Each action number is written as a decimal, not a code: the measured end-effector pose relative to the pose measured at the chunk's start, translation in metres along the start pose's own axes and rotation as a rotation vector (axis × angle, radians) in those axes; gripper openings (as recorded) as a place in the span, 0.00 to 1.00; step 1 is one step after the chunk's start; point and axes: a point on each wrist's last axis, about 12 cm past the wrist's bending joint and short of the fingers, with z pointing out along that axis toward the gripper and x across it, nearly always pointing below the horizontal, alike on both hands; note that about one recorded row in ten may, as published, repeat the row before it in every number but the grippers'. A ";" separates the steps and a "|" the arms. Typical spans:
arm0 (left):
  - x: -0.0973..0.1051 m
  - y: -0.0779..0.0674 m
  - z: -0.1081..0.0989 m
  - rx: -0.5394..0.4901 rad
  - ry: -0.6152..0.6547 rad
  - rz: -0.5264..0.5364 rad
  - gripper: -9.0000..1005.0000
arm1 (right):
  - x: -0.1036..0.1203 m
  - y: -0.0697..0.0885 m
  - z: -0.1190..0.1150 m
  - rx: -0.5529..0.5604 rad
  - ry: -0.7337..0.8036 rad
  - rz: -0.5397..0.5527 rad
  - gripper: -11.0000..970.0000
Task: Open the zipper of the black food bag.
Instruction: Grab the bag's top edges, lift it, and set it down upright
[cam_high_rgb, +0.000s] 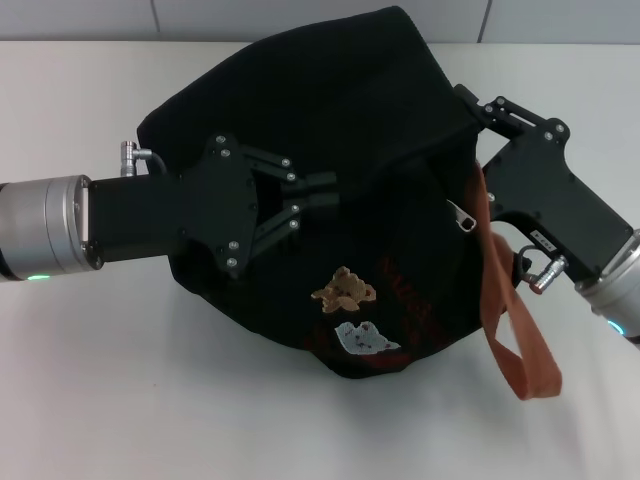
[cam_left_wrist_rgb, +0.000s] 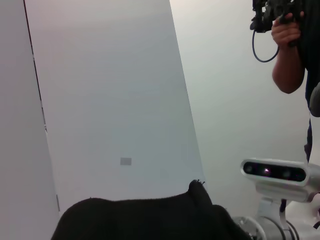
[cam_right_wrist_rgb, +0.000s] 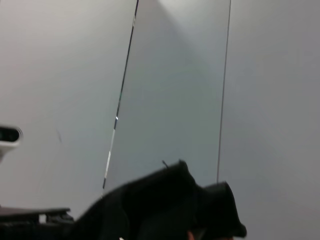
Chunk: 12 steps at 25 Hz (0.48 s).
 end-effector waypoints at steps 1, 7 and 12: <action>0.000 0.000 0.000 0.000 0.000 0.000 0.08 | -0.002 0.001 -0.001 -0.005 -0.014 0.004 0.36; 0.000 0.000 -0.001 -0.005 0.005 0.000 0.08 | -0.010 0.001 -0.009 -0.065 -0.063 0.058 0.37; 0.000 0.001 0.000 -0.004 0.005 0.002 0.08 | -0.001 -0.001 -0.002 -0.133 0.027 0.076 0.38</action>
